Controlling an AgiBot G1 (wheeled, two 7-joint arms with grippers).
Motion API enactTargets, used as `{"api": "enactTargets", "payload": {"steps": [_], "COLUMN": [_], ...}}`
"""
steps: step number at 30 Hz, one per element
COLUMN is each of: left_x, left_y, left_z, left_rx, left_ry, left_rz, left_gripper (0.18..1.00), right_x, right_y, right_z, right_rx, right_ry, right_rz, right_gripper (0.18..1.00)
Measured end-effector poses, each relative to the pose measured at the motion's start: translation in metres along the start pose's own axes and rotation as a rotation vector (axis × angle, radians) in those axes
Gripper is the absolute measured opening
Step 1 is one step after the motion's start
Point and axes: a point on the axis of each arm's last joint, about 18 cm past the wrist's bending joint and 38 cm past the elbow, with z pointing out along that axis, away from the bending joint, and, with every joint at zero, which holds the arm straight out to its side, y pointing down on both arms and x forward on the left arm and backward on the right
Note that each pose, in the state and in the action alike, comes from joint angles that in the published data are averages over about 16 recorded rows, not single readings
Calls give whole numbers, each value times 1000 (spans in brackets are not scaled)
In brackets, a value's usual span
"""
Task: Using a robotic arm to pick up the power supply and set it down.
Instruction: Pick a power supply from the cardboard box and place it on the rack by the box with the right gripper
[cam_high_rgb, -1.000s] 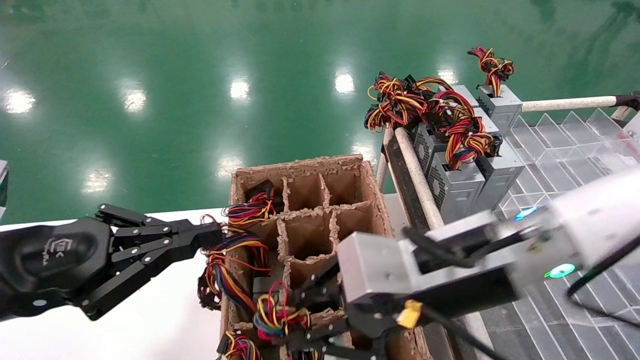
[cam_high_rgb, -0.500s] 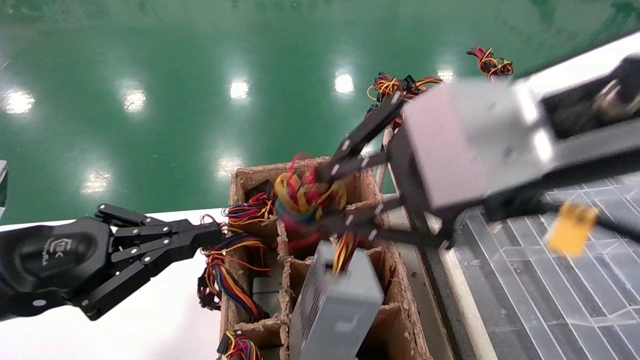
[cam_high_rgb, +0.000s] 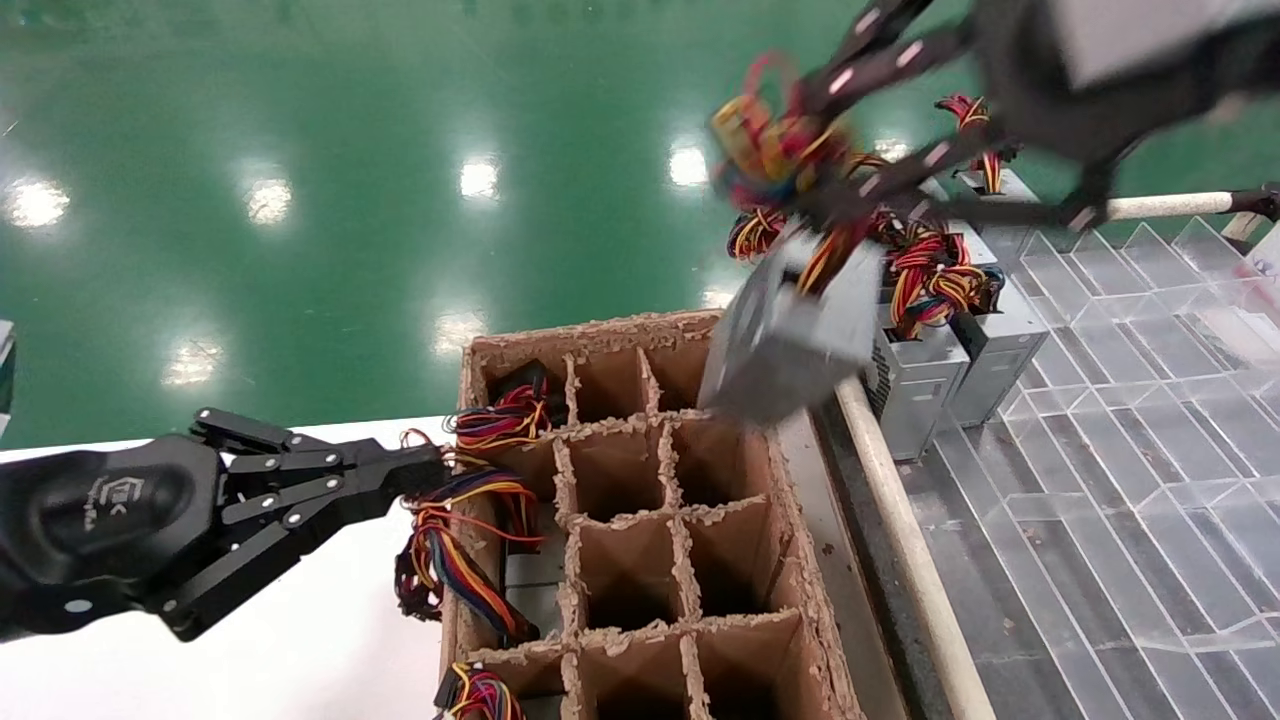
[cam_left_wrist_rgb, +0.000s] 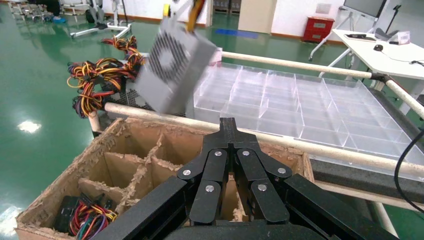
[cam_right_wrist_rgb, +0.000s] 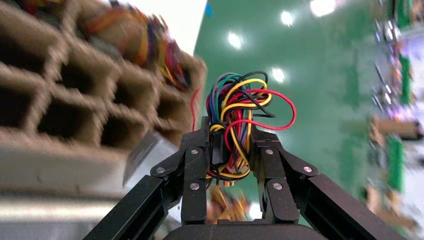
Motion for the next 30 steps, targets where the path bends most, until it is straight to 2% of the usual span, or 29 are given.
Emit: {"api": "enactTargets", "payload": {"steps": [14,22,30], "left_x": [0,0,0], "left_y": [0,0,0], "left_z": [0,0,0], "left_rx": [0,0,0], "left_ry": [0,0,0], "left_rz": [0,0,0], "left_gripper": [191,191,191], "right_x": [37,42,37], "right_y": [42,84,129], "right_z": [-74,-90,-91], "right_rx": [-262,-411,-531], "right_ry": [156,163,138], "right_rz": [-16,-2,22], "right_gripper": [319,318,316]}}
